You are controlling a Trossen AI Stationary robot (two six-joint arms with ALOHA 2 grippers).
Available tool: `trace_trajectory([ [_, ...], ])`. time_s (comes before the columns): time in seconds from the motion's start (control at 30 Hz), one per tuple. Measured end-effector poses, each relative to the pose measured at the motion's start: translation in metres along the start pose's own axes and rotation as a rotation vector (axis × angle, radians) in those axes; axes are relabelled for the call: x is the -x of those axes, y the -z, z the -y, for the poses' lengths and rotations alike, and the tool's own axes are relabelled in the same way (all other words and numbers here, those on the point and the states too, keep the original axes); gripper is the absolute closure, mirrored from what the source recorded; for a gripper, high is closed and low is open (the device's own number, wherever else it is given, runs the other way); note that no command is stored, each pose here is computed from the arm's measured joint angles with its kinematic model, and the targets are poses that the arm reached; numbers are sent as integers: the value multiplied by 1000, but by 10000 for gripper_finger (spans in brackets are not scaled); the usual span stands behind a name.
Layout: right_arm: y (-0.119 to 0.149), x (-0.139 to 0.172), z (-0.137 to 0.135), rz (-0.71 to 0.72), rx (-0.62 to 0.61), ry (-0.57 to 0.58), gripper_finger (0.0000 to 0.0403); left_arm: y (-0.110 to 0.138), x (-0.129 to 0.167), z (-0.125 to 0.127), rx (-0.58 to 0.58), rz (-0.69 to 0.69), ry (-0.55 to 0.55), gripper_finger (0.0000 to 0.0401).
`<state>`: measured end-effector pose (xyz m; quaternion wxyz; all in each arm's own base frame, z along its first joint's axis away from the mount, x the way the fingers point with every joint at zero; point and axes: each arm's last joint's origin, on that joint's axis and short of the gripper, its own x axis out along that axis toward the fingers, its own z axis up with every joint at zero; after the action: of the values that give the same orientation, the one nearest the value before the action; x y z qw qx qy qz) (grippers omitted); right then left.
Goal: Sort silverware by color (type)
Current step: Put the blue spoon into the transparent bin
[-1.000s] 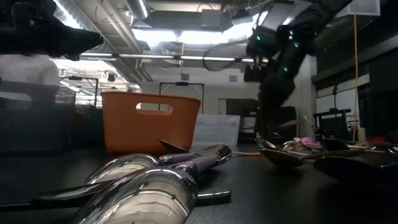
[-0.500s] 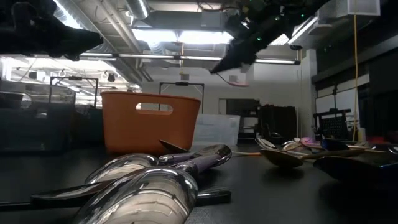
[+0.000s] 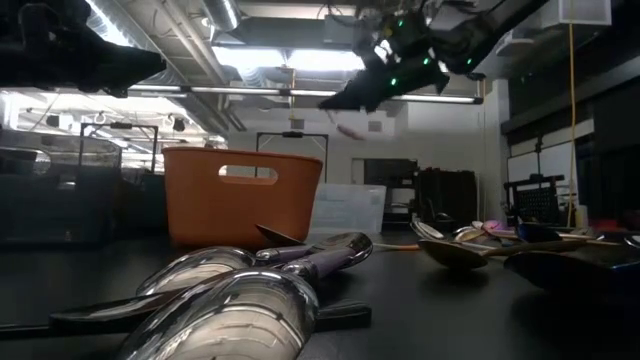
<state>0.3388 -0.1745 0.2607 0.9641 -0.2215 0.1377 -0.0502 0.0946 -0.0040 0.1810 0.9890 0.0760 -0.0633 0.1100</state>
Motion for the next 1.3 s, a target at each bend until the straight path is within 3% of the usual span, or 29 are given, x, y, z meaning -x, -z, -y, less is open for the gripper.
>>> trace_trajectory([
  [0.5, 71, -42, -16, -167, -61, -44, 402, 0, 0, 0, 0, 0, -1, 305],
  [0.87, 78, -43, -18, -237, -63, 3, 402, 0, 0, 0, 0, 0, -1, 305],
  [1.3, 89, -40, -26, -358, -99, -59, 402, 0, 0, 0, 1, 0, -1, 305],
])
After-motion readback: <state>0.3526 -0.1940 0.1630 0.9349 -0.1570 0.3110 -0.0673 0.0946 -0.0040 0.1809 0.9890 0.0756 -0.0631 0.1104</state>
